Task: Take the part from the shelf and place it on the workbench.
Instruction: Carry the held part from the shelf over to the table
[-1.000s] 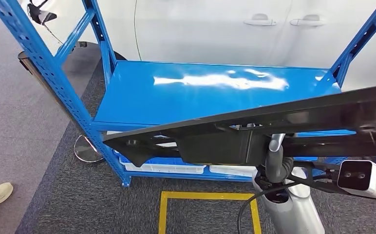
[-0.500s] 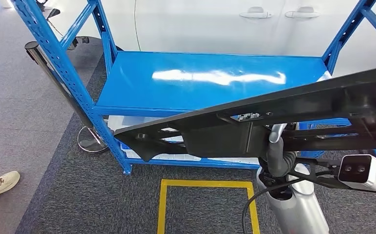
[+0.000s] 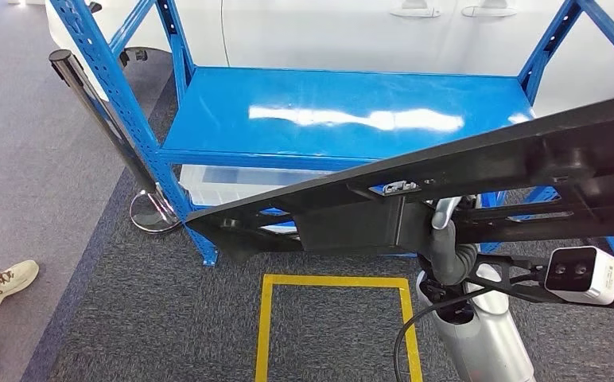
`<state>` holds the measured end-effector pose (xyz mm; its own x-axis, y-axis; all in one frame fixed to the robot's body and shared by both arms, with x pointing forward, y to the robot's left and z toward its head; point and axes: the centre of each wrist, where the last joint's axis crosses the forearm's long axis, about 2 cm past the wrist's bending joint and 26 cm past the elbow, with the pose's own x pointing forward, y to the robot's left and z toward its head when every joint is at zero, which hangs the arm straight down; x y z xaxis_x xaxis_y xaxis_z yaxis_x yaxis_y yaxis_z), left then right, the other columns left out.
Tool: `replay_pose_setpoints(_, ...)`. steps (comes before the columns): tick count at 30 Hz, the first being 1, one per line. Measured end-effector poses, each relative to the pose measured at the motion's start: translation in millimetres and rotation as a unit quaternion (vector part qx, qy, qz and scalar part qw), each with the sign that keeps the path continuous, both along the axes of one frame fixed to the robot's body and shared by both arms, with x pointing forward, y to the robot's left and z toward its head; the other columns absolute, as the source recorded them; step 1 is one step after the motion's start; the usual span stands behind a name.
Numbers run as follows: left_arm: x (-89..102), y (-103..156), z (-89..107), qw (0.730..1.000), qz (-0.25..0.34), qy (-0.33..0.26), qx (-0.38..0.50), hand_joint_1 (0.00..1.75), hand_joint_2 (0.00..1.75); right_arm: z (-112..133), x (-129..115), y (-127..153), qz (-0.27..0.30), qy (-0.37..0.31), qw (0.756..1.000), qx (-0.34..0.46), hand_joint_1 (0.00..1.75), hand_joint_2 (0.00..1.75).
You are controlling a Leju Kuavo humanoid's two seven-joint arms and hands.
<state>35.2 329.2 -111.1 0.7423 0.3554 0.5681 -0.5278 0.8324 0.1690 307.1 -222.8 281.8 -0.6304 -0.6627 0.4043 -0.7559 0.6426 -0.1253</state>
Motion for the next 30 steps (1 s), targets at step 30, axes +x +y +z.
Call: replay_pose_setpoints(30,-3.8,-0.8,-0.5,1.000,-0.004,-0.001,-0.015,0.00,1.75,8.9,-1.4,-7.2,-0.032,-0.033,0.999,-0.020,1.75,1.75)
